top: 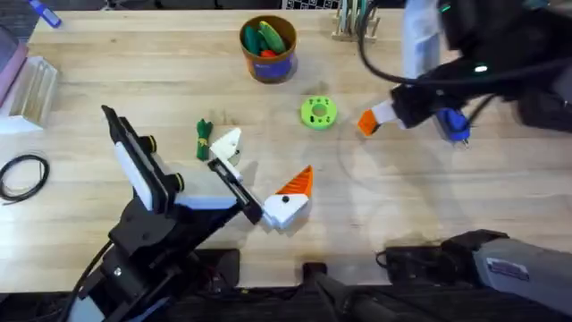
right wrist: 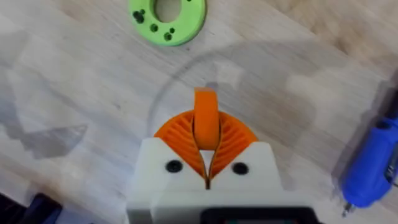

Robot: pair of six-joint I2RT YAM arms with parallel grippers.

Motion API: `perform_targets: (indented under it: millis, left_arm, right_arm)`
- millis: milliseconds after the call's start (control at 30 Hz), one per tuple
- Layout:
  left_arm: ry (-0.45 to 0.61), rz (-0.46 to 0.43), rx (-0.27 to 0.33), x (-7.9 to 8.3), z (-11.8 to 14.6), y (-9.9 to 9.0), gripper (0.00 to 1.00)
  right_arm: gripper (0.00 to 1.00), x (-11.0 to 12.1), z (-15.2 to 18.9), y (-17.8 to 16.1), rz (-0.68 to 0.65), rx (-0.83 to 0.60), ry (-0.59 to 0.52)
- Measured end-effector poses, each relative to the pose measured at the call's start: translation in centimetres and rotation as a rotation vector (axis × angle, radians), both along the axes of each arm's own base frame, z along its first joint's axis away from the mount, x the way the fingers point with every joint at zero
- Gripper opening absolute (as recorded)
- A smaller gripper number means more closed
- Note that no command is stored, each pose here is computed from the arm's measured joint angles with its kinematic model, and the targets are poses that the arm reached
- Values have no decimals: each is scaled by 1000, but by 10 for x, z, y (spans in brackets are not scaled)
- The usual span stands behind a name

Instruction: Pick up the gripper from the table and insert it into the empty holder that is missing its gripper. Then pick up a screw, insert it into the mounting hole, and use the screwdriver to tighten it. Finally, clean up the table by picking up the vegetable and placing it into the bucket.

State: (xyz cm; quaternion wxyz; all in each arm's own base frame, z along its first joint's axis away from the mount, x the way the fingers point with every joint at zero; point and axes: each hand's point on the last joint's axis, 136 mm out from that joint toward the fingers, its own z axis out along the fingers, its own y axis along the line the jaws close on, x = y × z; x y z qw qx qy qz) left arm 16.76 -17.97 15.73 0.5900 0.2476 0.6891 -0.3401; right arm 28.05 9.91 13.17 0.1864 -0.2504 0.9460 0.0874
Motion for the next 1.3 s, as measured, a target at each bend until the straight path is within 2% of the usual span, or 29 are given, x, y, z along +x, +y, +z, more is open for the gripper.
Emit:
perform_targets:
  millis: [200,267,400,500,633,733,833,967,1300]
  left_arm:
    - [0,0,0,0,0,0,987]
    - [0,0,0,0,0,0,988]
    - [0,0,0,0,0,0,988]
    - [0,-6,-1,-1,0,-1,988]
    - [0,-20,-2,-3,0,-2,988]
    - [-1,-35,-4,-5,1,-4,988]
    - [-1,-53,-6,-7,1,-6,988]
    - [-2,-78,-9,-10,2,-8,988]
    - [-2,-107,-12,-15,3,-11,989]
  right_arm:
    - [13,-37,50,-10,-22,35,-86]
    - [12,-42,61,-9,-43,87,-140]
    - [11,-38,73,17,-47,329,-269]
    - [11,-36,73,46,-25,550,-284]
    - [11,-47,54,84,-5,789,-165]
    - [10,-62,43,112,32,893,-42]
    - [10,-76,41,137,77,959,74]
    - [10,-84,49,161,134,1043,169]
    - [10,-81,40,176,67,1112,360]
